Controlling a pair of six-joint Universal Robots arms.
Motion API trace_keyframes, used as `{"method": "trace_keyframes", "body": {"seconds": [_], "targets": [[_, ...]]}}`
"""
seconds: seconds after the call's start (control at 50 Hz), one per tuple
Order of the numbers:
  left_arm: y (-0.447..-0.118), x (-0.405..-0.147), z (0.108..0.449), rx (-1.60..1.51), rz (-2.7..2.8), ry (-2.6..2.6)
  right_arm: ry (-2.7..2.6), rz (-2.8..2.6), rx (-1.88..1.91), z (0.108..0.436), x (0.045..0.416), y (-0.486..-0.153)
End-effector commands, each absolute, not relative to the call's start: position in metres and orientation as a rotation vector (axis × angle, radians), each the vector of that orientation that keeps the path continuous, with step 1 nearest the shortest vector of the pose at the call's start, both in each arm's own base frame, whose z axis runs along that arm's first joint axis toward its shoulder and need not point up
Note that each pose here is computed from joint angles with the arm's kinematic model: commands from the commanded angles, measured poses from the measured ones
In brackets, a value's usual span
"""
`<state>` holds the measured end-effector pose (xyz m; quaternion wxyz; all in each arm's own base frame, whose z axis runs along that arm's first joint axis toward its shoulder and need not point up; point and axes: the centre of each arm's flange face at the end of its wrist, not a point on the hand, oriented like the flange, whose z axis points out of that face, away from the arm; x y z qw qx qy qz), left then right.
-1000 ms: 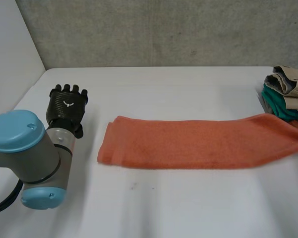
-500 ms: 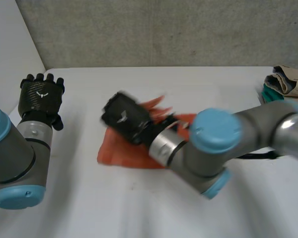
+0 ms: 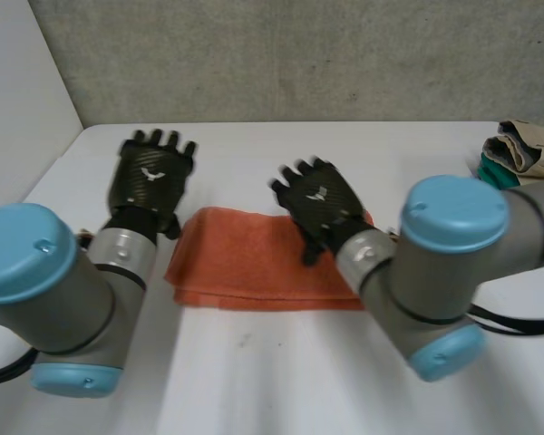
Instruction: Fold the laundry.
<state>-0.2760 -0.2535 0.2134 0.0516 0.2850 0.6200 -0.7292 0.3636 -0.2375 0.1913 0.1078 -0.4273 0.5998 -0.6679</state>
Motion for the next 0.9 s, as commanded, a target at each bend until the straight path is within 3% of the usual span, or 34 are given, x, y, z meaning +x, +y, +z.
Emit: {"method": "trace_keyframes", "body": {"seconds": [0.02,0.16,0.32,0.4,0.6,0.68,0.76,0.9], "targets": [[-0.248,-0.311,0.187,1.016,-2.219,1.935,2.130,-1.671,-1.195,0.156,0.309,-0.240],[-0.270,-0.321,0.159,1.025,-2.152,1.972,2.246,-1.639,-1.156,0.136,0.287,-0.250],[-0.273,-0.311,0.148,1.035,-2.061,2.029,2.322,-1.648,-1.173,0.110,0.273,-0.266],[-0.265,-0.306,0.144,1.053,-1.993,2.073,2.335,-1.732,-1.255,0.114,0.262,-0.277],[-0.237,-0.284,0.165,1.029,-1.941,2.109,2.101,-2.133,-1.697,0.178,0.273,-0.287],[-0.235,-0.275,0.173,0.995,-1.948,2.100,1.698,-2.276,-1.850,0.192,0.338,-0.256],[-0.240,-0.264,0.184,0.933,-1.963,2.082,1.379,-2.265,-1.890,0.185,0.386,-0.215],[-0.256,-0.248,0.195,0.837,-1.969,2.060,1.128,-1.967,-1.990,0.133,0.409,-0.166]]}}
